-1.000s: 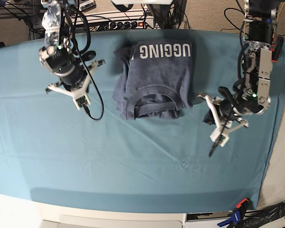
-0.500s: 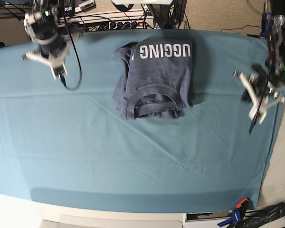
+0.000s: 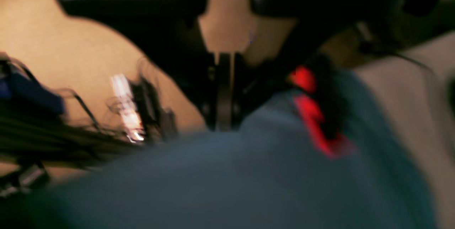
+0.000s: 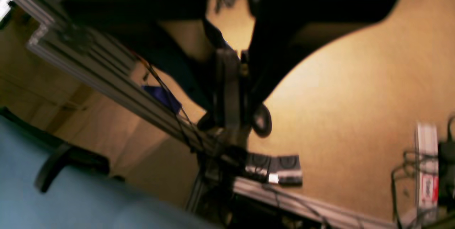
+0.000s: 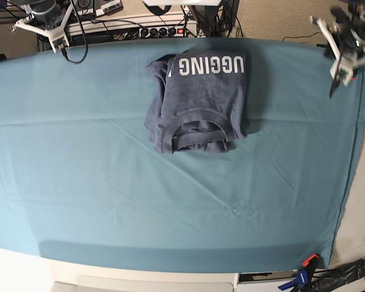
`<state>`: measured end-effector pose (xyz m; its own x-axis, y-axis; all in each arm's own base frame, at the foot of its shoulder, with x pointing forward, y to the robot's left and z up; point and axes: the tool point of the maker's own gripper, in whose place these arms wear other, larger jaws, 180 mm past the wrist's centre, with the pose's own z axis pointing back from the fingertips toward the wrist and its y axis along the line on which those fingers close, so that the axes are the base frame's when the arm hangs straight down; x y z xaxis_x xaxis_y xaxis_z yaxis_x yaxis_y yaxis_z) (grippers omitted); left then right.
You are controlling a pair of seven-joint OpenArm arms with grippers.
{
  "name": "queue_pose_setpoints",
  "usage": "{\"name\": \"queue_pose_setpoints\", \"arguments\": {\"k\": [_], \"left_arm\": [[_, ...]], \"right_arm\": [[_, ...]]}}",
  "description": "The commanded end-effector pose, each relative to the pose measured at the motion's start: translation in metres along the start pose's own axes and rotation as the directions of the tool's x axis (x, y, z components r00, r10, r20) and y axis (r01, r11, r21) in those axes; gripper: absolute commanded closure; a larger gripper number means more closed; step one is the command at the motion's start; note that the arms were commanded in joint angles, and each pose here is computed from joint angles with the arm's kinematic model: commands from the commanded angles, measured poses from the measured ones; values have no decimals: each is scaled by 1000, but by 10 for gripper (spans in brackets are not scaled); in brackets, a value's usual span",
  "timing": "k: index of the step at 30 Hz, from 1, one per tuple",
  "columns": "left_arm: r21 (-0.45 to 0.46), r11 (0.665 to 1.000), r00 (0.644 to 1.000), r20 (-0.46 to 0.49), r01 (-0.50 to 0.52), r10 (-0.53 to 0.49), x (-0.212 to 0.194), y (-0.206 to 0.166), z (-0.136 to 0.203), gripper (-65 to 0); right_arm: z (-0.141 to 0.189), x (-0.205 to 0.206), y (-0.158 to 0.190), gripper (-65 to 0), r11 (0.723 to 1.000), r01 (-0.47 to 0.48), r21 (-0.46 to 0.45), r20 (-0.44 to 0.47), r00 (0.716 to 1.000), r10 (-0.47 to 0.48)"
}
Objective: Fold the T-shirt properly
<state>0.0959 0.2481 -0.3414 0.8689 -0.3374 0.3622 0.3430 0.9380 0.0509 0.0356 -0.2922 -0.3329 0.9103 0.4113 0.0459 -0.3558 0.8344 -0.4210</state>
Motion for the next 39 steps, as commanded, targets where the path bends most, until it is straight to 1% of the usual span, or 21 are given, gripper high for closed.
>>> {"name": "queue_pose_setpoints", "arguments": {"k": [1, 4, 6, 8, 11, 14, 17, 20, 22, 25, 27, 30, 32, 34, 36, 39], "left_arm": [[-18, 1000, 1000, -17, -6, 6, -8, -7, 4, 0], [-79, 995, 995, -86, -57, 51, -37, -28, 7, 0], [-135, 988, 991, -113, -80, 65, -50, -45, 11, 0], [-182, 978, 988, -134, -107, 83, -61, -59, 15, 0], [-209, 968, 978, -180, -142, 105, -77, -73, 19, 0], [-240, 956, 967, -229, -168, 113, -94, -87, 17, 0], [-267, 945, 958, -262, -187, 116, -112, -101, 7, 0], [-280, 939, 957, -262, -199, 125, -127, -113, -9, 0], [-276, 937, 945, -302, -212, 125, -142, -119, -22, 0], [-279, 933, 922, -370, -227, 114, -164, -130, -41, 0], [-277, 933, 915, -390, -228, 108, -177, -135, -57, 0], [-262, 936, 893, -438, -236, 103, -197, -139, -81, 0], [-259, 934, 879, -467, -244, 100, -209, -139, -97, 0], [-246, 940, 872, -481, -236, 93, -218, -134, -115, 0], [-225, 946, 868, -486, -235, 100, -224, -128, -135, 0], [-192, 945, 861, -489, -264, 141, -228, -120, -163, 0]], "right_arm": [[5, -4, -2, 0, 1000, -12, -11, -7, 1000, 12], [6, -14, 7, 0, 999, -14, 31, -27, 1000, 15], [7, -16, 14, 0, 998, -8, 64, -25, 1000, 10], [8, -16, 16, 0, 997, -6, 73, -22, 1000, 8], [5, -13, 16, 0, 997, -7, 76, -3, 1000, 7], [-18, -41, 19, 0, 994, 15, 106, -98, 995, -4], [-45, -71, 20, 0, 990, 53, 129, -191, 981, -28], [-73, -97, 27, 0, 979, 131, 154, -280, 956, -84], [-91, -111, 34, 0, 965, 196, 175, -334, 934, -129], [-115, -125, 49, 0, 929, 306, 207, -399, 894, -205], [-130, -128, 61, 0, 892, 387, 233, -428, 865, -264], [-150, -130, 76, 0, 834, 488, 256, -465, 819, -337], [-164, -128, 83, 0, 806, 532, 259, -477, 796, -372], [-181, -117, 86, 0, 776, 574, 261, -445, 785, -431], [-200, -100, 89, 0, 737, 620, 269, -383, 771, -509], [-223, -76, 104, 0, 669, 685, 289, -334, 726, -600]]}}
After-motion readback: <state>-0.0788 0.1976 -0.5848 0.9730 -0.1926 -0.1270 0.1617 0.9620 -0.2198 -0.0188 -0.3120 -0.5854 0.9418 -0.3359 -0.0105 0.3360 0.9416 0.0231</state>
